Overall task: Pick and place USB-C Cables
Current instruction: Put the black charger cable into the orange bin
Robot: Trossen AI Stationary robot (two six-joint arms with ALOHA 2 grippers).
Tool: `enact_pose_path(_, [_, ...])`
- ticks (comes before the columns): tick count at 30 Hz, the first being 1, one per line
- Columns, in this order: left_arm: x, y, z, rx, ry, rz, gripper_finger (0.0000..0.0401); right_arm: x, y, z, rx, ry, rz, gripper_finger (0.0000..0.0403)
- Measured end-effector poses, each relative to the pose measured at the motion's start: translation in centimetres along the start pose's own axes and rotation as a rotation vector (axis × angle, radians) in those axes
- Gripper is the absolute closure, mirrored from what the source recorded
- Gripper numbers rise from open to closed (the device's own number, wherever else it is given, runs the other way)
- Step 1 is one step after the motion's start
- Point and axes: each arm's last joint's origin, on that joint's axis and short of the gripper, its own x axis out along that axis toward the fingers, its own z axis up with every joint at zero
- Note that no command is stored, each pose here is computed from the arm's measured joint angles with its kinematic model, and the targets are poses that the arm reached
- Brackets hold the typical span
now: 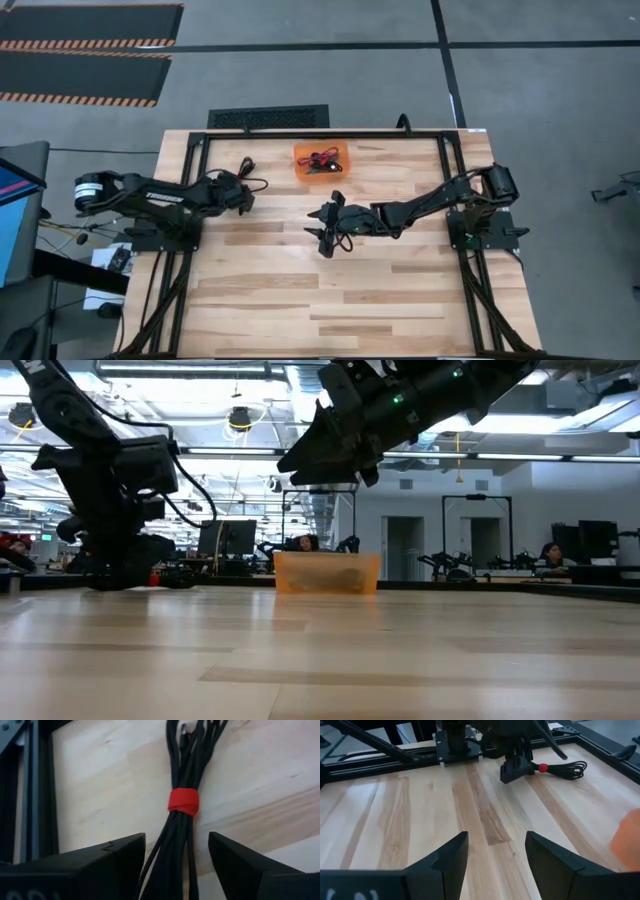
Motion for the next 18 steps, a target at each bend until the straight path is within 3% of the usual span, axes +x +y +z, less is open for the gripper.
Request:
enact_pose_path(4, [0.25,-0.41,0.09,0.028,-0.005,-0.023,0.0251,0.01,-0.01,-0.02,-0.001,0.001,-0.001,0.0182])
enact_pose_path(11, [0.30,-0.52,0.20,0.084,-0.003,-0.038,0.0384,0.00,-0.17,0.02,-0.019,-0.012,-0.062,0.0182])
enact_pose_path(18, [-0.02,-0.66,0.43,0.121,-0.033,-0.061,0.0368,0.71,0.01,-0.21,0.002,-0.070,-0.086,0.0182])
